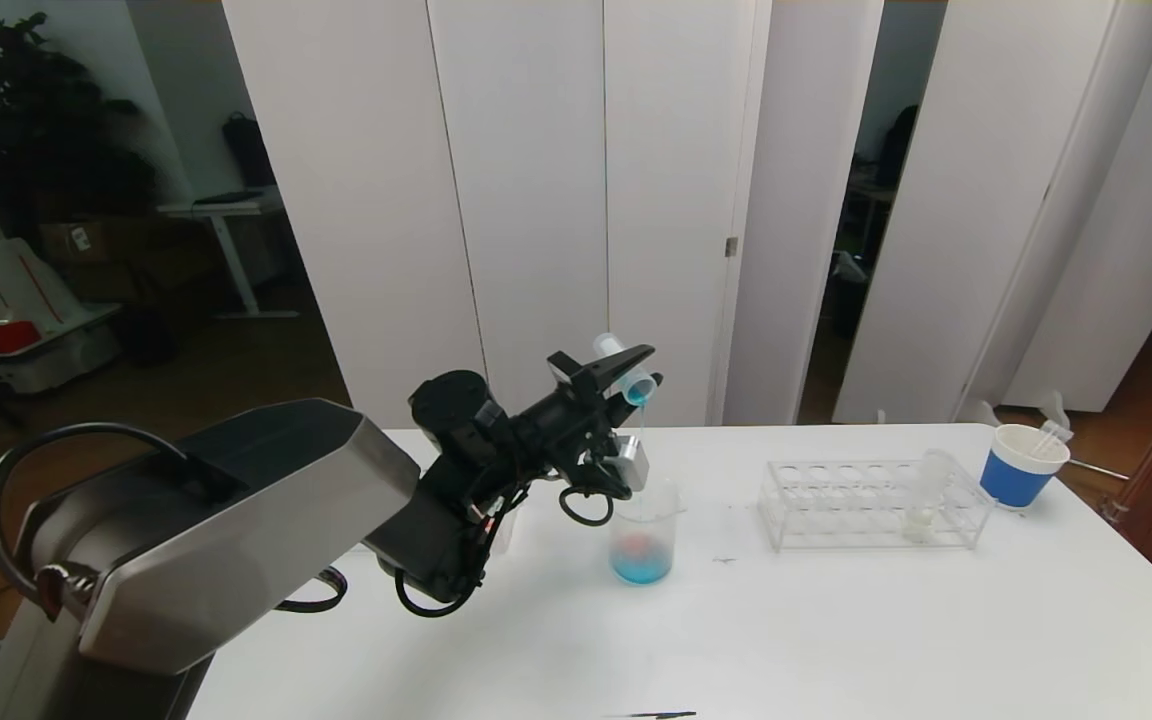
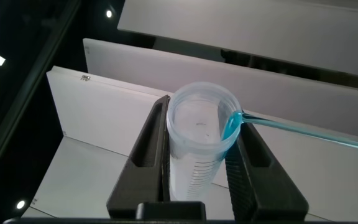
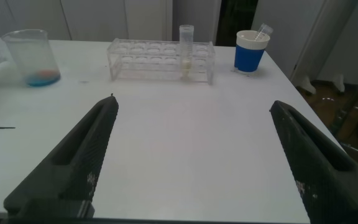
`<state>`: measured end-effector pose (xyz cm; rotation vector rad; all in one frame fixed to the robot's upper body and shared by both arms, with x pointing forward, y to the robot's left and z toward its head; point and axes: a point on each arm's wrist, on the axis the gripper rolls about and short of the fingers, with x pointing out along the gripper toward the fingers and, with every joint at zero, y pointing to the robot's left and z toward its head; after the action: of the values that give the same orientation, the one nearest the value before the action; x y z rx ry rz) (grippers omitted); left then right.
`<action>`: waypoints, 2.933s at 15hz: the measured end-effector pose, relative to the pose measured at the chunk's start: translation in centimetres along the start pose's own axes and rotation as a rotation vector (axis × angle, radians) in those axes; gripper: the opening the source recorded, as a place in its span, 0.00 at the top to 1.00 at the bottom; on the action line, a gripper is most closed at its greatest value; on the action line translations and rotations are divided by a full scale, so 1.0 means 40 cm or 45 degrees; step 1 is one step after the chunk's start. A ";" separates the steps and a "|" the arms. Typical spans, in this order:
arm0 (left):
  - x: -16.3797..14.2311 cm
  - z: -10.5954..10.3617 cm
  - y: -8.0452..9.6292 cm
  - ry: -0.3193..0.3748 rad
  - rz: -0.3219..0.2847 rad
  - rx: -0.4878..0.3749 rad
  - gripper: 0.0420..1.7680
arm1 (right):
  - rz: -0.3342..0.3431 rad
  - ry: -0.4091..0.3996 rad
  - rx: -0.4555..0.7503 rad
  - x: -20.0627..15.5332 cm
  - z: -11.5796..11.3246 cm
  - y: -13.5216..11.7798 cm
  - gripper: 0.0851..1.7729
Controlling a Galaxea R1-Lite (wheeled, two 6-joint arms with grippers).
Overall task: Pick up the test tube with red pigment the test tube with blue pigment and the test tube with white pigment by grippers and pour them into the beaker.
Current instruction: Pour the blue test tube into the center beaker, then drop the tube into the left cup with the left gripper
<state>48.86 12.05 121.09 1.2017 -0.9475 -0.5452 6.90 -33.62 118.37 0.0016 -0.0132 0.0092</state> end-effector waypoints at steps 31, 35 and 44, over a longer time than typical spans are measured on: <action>-0.014 -0.014 0.063 0.362 -0.063 -0.331 0.68 | -0.001 0.001 -0.001 0.000 0.000 0.000 0.01; -0.015 -0.008 0.092 0.812 -0.032 -0.770 0.68 | -0.001 0.000 0.000 0.000 0.000 0.000 0.01; -0.068 0.076 0.244 1.316 -0.034 -1.717 0.68 | -0.001 0.001 0.000 0.000 0.000 0.000 0.01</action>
<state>43.70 15.57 129.65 0.1233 0.3768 -0.3563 6.90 -33.61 118.36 0.0016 -0.0128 0.0087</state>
